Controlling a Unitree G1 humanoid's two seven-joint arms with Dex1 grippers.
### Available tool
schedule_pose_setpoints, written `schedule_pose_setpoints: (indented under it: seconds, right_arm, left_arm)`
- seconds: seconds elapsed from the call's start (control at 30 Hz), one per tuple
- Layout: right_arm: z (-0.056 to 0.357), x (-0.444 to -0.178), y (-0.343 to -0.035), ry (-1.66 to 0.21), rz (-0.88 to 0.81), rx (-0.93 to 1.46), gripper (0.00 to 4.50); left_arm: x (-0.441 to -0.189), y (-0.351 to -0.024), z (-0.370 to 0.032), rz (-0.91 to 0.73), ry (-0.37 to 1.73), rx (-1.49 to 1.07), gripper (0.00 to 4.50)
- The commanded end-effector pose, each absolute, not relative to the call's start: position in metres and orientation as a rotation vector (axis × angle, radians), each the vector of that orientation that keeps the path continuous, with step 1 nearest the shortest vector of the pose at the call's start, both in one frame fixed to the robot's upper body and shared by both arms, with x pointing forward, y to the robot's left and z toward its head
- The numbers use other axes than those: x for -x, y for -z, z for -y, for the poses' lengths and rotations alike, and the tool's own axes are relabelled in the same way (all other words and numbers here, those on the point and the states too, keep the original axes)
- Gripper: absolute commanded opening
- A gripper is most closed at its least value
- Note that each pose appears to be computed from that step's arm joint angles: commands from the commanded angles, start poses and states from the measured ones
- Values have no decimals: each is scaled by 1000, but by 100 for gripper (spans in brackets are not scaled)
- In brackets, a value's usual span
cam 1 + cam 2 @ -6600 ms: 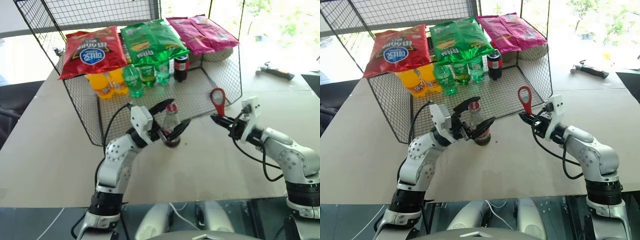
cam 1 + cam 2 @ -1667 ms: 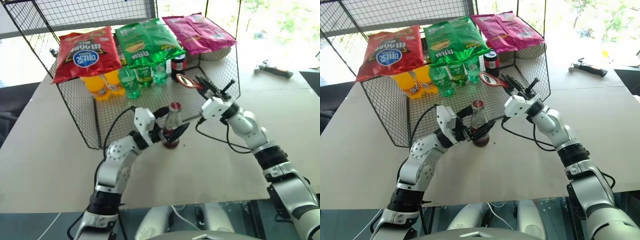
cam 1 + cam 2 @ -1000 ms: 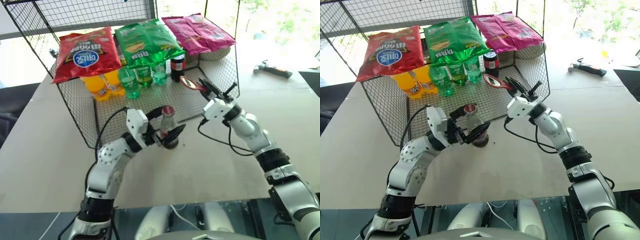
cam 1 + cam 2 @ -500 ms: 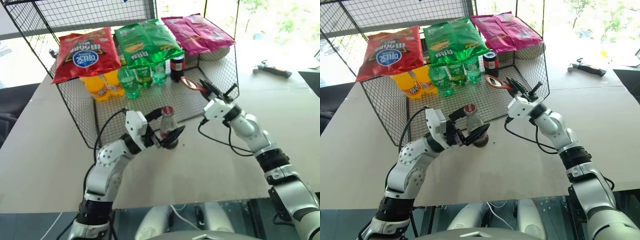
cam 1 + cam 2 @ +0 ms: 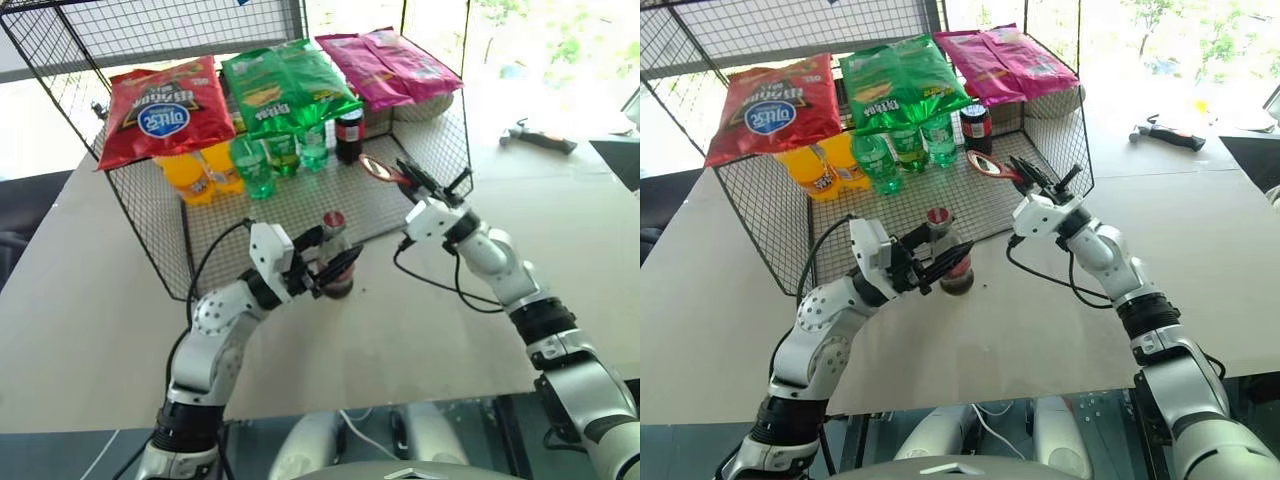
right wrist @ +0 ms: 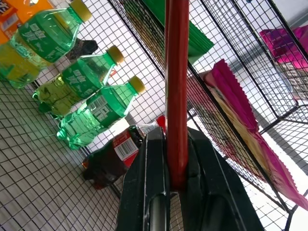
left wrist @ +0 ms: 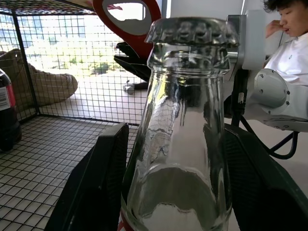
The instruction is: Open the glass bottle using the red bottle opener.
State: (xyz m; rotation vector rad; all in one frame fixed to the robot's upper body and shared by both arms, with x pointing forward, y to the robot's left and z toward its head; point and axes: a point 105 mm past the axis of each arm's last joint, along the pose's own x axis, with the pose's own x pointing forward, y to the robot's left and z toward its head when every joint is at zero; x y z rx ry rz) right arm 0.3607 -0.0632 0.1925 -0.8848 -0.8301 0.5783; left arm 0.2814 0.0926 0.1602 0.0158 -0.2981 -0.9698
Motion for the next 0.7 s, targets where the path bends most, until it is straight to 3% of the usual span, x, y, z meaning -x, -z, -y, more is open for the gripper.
schedule_pose_setpoints:
  seconds: [0.03, 0.27, 0.7]
  right_arm:
    - [31, -333, -193, -748, 919, 856, 0]
    - [8, -308, -180, -875, 948, 855, 0]
    - [16, -303, -151, -926, 916, 1001, 0]
  left_arm:
    - [-276, -171, -92, 349, 977, -45, 231]
    - [-278, -172, -94, 349, 965, -53, 231]
    - [-280, -173, -93, 349, 965, -60, 231]
